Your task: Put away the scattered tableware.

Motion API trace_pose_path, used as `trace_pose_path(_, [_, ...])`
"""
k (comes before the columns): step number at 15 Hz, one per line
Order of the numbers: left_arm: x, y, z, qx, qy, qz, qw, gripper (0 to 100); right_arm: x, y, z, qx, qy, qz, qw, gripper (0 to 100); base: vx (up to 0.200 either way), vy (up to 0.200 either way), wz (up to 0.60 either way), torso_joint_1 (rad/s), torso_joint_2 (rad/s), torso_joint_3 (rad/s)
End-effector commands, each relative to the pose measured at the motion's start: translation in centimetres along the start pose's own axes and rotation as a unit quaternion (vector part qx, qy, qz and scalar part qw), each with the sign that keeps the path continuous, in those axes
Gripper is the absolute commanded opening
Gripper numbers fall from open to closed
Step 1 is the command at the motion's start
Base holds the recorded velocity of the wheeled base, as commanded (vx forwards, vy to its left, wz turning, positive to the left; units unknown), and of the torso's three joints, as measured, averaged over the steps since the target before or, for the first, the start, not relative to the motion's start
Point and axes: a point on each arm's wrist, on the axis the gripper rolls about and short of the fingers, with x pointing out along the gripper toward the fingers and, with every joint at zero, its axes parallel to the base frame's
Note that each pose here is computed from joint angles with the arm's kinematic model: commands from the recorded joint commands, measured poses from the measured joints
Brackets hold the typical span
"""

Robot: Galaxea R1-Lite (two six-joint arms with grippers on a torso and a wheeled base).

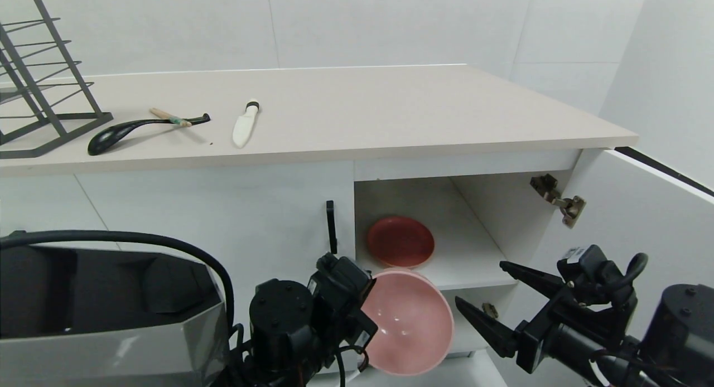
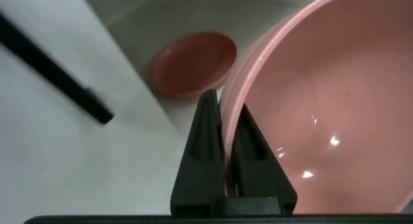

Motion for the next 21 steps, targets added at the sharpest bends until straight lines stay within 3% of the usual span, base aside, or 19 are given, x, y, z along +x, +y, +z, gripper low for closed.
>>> trace_pose_path(1, [1.4,-0.4,0.0,-0.002,-0.009,0.013,0.9999,0,0.2,0.0,-0.3,0.0,0.009,-0.001,1.0,100,0.0,0.0,0.0,0.0,0.0,0.0])
trace_pose_path(3, [3.0,-0.5,0.7,-0.006,-0.028,0.048,0.9984,0,0.8,-0.1,-1.1,0.0,0.029,-0.003,1.0,100,0.0,0.0,0.0,0.0,0.0,0.0])
trace_pose_path(6, [4.4,-1.0,2.4,-0.019,-0.066,0.067,0.9954,0,1.7,-1.0,-2.4,0.005,0.063,-0.024,0.998,100,0.0,0.0,0.0,0.0,0.0,0.0])
trace_pose_path(10, [6.2,-2.2,2.2,-0.028,-0.078,0.07,0.9941,0,4.6,-2.5,-1.8,0.012,0.036,-0.053,0.998,100,0.0,0.0,0.0,0.0,0.0,0.0])
trace_pose_path(12, [6.7,-2.2,2.6,-0.031,-0.09,0.073,0.9928,0,5.4,-2.8,-2.3,0.015,0.044,-0.059,0.997,100,0.0,0.0,0.0,0.0,0.0,0.0])
trace_pose_path(14, [6.7,-2.0,2.6,-0.032,-0.089,0.076,0.9926,0,5.3,-3.7,-2.1,0.019,0.038,-0.076,0.996,100,0.0,0.0,0.0,0.0,0.0,0.0])
trace_pose_path(21, [6.8,-1.9,2.7,-0.032,-0.091,0.076,0.9924,0,5.5,-3.9,-1.7,0.021,0.026,-0.079,0.996,100,0.0,0.0,0.0,0.0,0.0,0.0])
